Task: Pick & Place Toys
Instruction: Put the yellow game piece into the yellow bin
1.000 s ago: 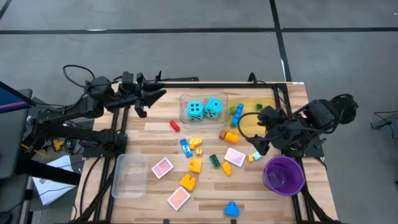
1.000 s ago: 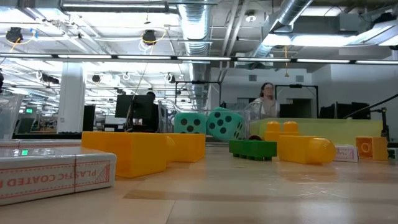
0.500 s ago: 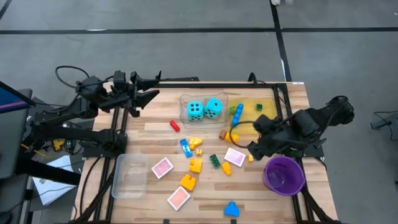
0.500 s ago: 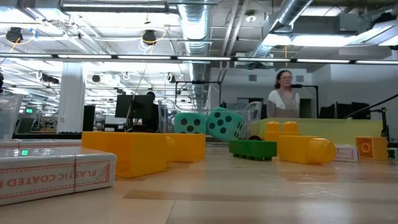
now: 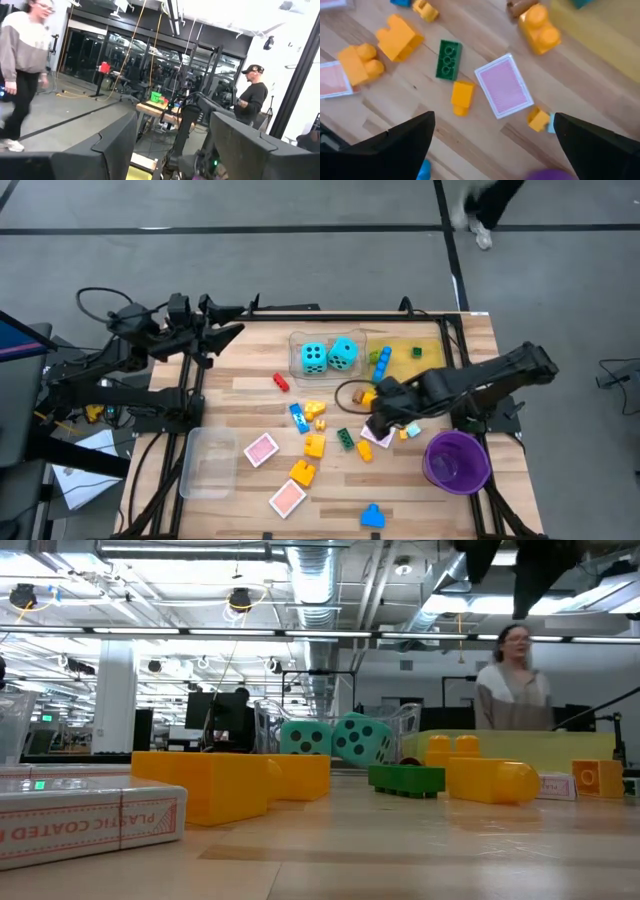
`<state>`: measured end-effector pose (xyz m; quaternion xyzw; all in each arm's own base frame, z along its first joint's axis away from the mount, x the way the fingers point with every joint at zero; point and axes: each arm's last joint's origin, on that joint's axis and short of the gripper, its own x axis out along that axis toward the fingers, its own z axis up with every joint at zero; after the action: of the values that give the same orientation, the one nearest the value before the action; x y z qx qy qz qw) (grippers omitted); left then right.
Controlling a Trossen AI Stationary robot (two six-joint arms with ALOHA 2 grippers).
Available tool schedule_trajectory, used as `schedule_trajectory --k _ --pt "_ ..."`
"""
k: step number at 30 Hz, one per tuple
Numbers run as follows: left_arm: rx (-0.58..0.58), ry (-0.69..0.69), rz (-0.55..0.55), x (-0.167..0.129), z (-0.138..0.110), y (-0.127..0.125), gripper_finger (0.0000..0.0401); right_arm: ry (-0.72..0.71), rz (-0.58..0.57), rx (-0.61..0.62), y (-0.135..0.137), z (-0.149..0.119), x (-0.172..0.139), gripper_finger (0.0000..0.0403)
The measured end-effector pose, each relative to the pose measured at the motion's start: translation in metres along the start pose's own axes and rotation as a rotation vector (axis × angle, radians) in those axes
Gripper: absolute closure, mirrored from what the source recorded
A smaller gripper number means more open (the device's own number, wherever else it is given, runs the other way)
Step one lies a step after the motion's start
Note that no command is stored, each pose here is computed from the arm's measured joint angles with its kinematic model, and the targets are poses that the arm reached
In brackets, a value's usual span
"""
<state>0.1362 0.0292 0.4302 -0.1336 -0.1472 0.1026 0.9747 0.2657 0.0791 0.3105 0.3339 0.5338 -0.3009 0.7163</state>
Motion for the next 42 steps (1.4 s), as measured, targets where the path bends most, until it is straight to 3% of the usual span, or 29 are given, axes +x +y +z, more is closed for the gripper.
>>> schedule_trajectory --k 5,8,14,22,34,42 --pt "0.003 0.012 0.004 -0.005 0.001 0.000 0.0154 0.064 -0.054 0.035 0.017 0.000 0.030 0.0019" --pt "0.019 0.004 0.008 -0.007 0.002 0.000 0.0152 0.091 -0.043 0.110 0.029 -0.002 0.047 0.0030" --pt "0.022 0.033 0.017 -0.010 0.000 0.001 0.0152 0.127 0.031 0.150 0.064 -0.013 0.090 0.0047" --pt "0.027 0.040 0.020 -0.011 0.000 0.001 0.0154 0.181 -0.095 0.204 0.074 -0.033 0.130 0.0068" --pt "0.029 0.045 0.021 -0.009 -0.001 0.001 0.0159 0.092 -0.193 0.215 0.068 -0.032 0.136 0.0075" --pt "0.029 0.048 0.022 -0.008 -0.002 0.001 0.0160 0.083 -0.157 0.179 0.068 -0.018 0.139 0.0075"
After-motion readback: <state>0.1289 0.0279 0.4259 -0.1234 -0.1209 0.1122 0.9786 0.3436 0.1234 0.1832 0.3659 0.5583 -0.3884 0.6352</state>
